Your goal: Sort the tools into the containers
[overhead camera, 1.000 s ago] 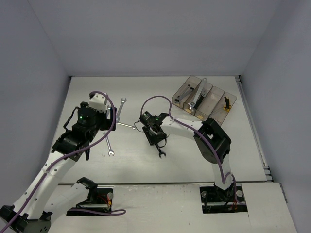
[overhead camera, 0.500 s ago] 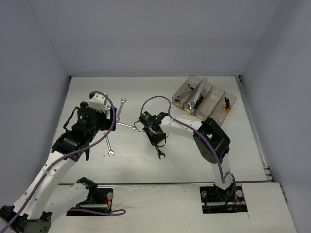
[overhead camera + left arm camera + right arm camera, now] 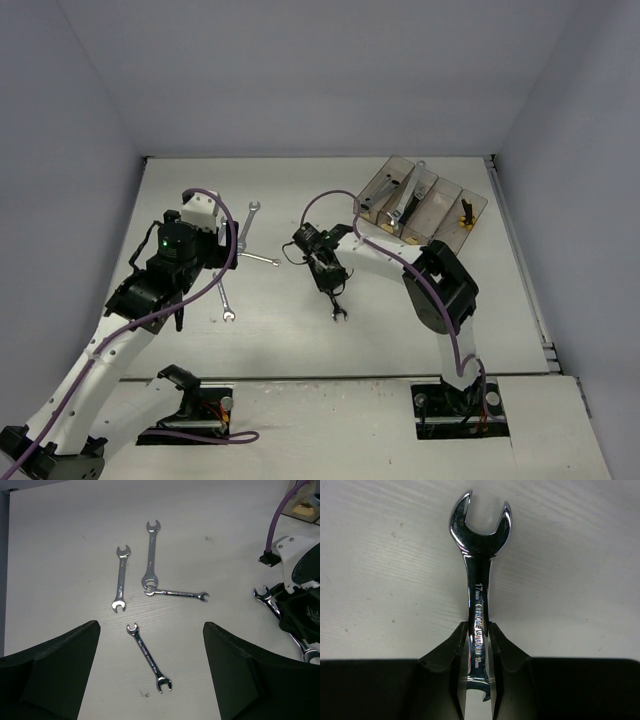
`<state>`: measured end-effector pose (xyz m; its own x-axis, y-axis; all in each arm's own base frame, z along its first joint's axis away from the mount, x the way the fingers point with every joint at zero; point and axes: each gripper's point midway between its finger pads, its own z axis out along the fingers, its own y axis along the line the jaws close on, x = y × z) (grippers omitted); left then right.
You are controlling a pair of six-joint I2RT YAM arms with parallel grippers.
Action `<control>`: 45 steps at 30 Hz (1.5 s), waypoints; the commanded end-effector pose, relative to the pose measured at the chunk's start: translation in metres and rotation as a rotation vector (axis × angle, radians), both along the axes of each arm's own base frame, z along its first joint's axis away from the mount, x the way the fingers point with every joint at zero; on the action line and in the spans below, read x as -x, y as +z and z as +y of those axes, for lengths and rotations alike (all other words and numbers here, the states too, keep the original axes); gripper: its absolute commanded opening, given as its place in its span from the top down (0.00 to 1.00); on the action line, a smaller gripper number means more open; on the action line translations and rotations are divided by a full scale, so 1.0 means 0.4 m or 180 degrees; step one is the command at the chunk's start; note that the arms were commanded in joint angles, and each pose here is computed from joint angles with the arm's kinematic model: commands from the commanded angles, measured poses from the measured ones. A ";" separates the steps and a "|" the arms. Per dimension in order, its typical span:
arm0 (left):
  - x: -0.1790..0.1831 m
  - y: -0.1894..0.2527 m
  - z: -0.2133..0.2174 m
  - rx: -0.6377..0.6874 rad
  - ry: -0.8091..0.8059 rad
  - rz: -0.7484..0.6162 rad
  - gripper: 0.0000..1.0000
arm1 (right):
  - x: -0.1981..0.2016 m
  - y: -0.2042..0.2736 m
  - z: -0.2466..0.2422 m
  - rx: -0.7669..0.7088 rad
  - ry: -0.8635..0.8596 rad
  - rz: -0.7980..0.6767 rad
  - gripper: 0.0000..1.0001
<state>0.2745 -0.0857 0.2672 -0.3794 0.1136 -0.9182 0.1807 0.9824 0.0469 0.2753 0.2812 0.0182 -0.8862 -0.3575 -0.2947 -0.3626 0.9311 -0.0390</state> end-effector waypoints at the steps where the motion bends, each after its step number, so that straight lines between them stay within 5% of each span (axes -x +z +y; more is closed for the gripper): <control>1: -0.014 0.049 0.004 0.0091 0.0066 -0.0221 0.19 | -0.098 0.194 -0.029 -0.0323 -0.0326 -0.0530 1.00; 9: -0.015 0.048 0.006 0.0085 0.0074 -0.0221 0.19 | -0.226 0.359 -0.155 -0.0636 -0.0796 -0.0961 1.00; 18: -0.015 0.044 0.006 0.0073 0.0075 -0.0205 0.19 | -0.447 0.484 -0.508 -0.0832 -0.2000 -0.1459 1.00; 30: -0.019 0.039 0.007 0.0055 0.0085 -0.0185 0.19 | -0.617 0.360 -0.686 -0.1135 -0.2595 -0.1256 1.00; 40: -0.022 0.033 0.008 0.0024 0.0097 -0.0157 0.19 | -0.592 0.234 -0.742 -0.0885 -0.3069 -0.1129 1.00; 45: -0.025 0.026 0.005 0.0011 0.0084 -0.0130 0.19 | -0.577 0.218 -0.759 -0.0830 -0.3103 -0.1101 0.78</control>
<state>0.2762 -0.0837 0.2652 -0.3856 0.1174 -0.9152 0.1678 0.9843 0.0555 0.4941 -0.0072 0.0664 -0.6989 0.5495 -0.4579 0.5184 0.8302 0.2051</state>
